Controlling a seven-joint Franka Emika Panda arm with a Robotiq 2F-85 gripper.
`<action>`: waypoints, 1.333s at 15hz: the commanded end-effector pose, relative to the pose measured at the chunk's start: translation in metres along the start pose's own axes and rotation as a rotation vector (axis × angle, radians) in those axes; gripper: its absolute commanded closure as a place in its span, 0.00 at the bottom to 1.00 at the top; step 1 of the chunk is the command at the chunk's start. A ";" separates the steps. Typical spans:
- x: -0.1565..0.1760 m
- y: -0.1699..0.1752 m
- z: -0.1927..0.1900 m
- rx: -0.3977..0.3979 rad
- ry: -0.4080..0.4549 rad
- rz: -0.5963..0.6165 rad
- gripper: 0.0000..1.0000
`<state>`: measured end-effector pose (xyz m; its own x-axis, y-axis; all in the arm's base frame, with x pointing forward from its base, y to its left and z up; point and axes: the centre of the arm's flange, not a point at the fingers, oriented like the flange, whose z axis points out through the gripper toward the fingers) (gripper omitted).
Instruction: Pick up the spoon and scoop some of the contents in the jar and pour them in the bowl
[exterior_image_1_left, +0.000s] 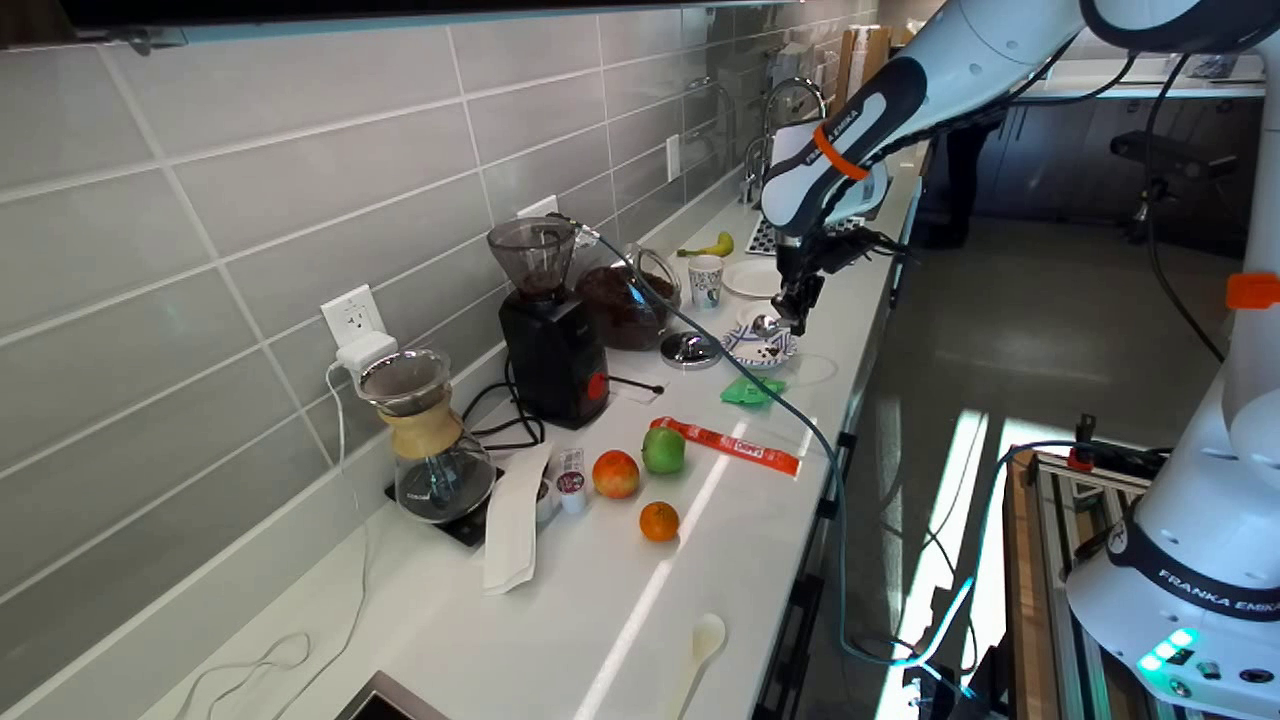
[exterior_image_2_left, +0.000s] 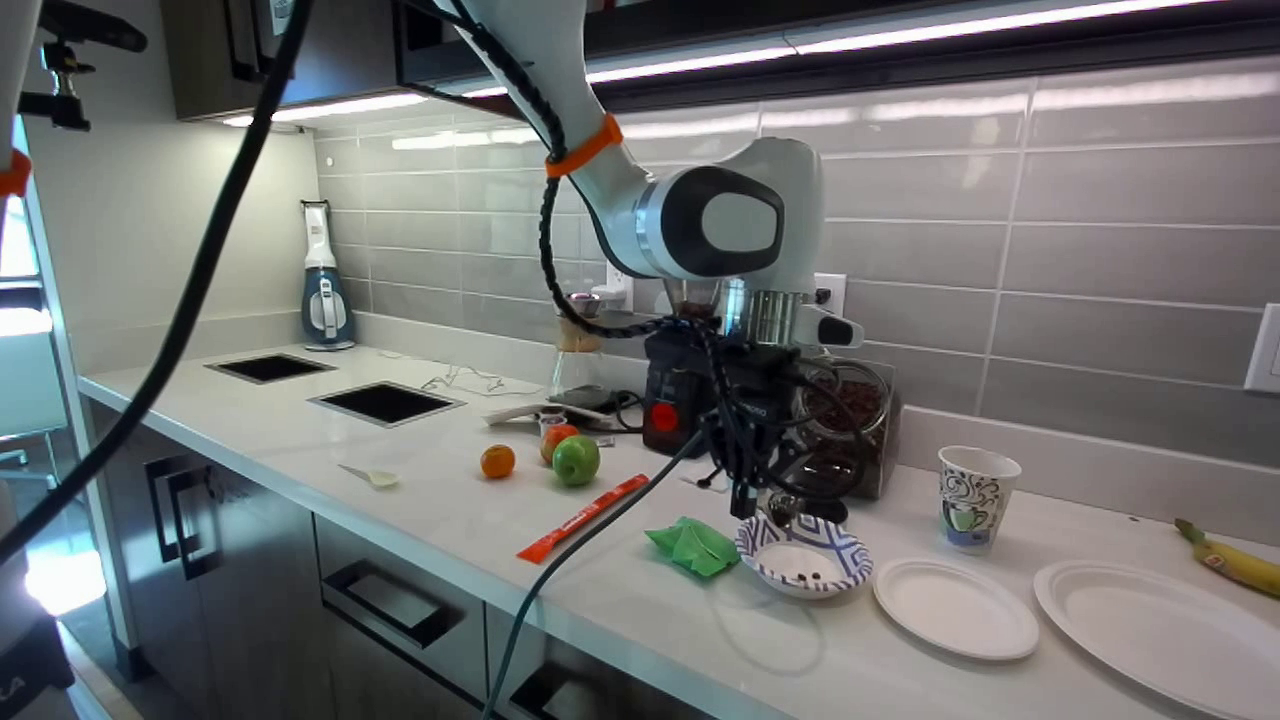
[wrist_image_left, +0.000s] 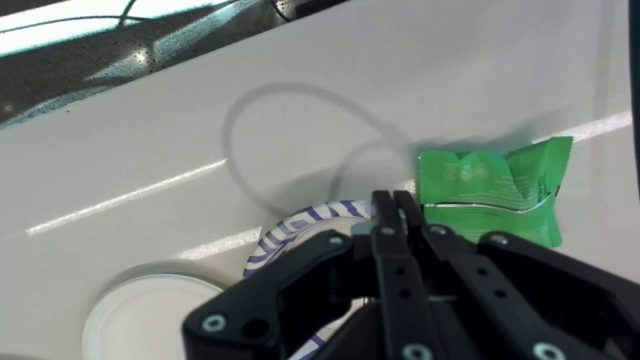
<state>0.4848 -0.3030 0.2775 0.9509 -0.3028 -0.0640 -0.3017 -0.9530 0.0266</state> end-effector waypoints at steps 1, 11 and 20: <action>-0.008 0.003 -0.001 0.070 0.042 -0.001 0.99; -0.009 0.010 -0.004 0.185 0.096 0.057 0.99; -0.013 0.027 -0.002 0.253 0.117 0.133 0.99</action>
<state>0.4747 -0.3206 0.2823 0.9090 -0.4165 0.0146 -0.4067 -0.8941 -0.1876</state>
